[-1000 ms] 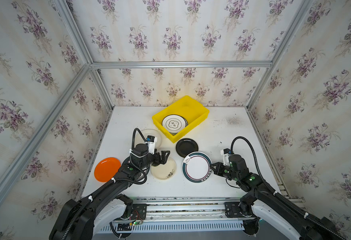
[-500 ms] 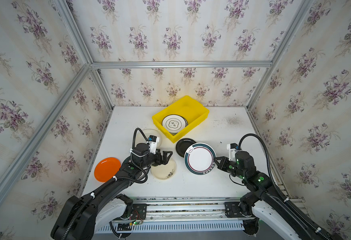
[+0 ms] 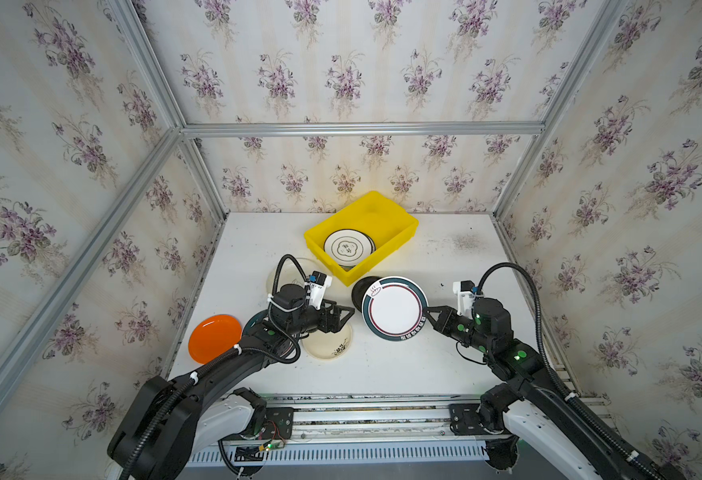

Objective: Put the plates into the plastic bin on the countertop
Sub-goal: 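Lift the plate upright toward the left gripper while the left gripper reaches toward it, then grasp the plate rim with the left gripper and open the right gripper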

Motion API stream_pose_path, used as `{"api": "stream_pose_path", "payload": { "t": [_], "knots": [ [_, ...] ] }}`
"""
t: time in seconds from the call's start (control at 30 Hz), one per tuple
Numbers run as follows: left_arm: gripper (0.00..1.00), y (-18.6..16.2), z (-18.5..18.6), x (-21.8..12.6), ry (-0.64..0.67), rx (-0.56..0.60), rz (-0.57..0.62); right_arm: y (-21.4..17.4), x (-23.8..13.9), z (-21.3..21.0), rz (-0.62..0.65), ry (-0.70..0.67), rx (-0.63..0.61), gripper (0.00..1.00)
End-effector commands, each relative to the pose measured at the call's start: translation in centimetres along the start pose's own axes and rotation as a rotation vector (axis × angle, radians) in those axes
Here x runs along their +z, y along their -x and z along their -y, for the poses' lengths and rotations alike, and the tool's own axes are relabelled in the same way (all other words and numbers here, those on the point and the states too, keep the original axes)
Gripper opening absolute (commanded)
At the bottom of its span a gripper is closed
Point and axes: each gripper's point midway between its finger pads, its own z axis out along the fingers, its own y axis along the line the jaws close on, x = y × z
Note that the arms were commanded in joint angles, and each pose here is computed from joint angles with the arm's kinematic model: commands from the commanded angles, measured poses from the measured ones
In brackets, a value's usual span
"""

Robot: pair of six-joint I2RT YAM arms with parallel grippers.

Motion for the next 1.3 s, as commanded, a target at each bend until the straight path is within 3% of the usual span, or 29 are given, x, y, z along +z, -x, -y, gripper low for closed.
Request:
{"api": "stream_pose_path", "payload": {
  "t": [0.0, 0.23, 0.43, 0.77, 0.83, 0.87, 0.9, 0.97, 1.1, 1.17, 1.27],
  "knots": [
    [0.75, 0.4, 1.9, 0.7, -0.087, 0.049, -0.012, 1.0, 0.0, -2.8, 0.037, 0.144, 0.037, 0.0],
    [0.69, 0.2, 2.9, 1.5, -0.111, 0.058, -0.04, 0.9, -0.4, -2.8, 0.003, 0.095, -0.035, 0.0],
    [0.64, -0.4, 2.6, 2.5, -0.117, 0.024, -0.063, 1.1, -0.2, -3.9, 0.006, 0.15, -0.058, 0.0],
    [0.22, -1.0, 2.4, 3.6, -0.133, -0.016, -0.101, 0.6, 0.9, -4.5, -0.041, 0.162, -0.1, 0.0],
    [0.17, -1.0, 2.4, 3.7, -0.132, -0.019, -0.104, 0.5, 1.0, -4.6, -0.046, 0.166, -0.105, 0.0],
    [0.14, -1.0, 2.4, 3.8, -0.132, -0.02, -0.105, 0.5, 1.1, -4.6, -0.051, 0.166, -0.105, 0.02],
    [0.09, -1.0, 2.4, 3.8, -0.134, -0.023, -0.107, 0.4, 1.2, -4.7, -0.058, 0.169, -0.103, 0.17],
    [0.0, -1.1, 2.2, 3.9, -0.124, -0.029, -0.106, 0.2, 1.3, -4.8, -0.07, 0.18, -0.107, 0.31],
    [0.0, -1.0, 1.9, 3.6, -0.104, -0.03, -0.091, 0.5, 1.1, -5.0, -0.055, 0.179, -0.112, 0.74],
    [0.0, -0.9, 1.9, 3.4, -0.099, -0.023, -0.08, 0.7, 0.9, -4.7, -0.04, 0.156, -0.121, 0.8],
    [0.0, -0.7, 1.9, 3.0, -0.087, -0.017, -0.064, 1.0, 0.5, -4.4, -0.025, 0.129, -0.13, 0.82]
  ]
}}
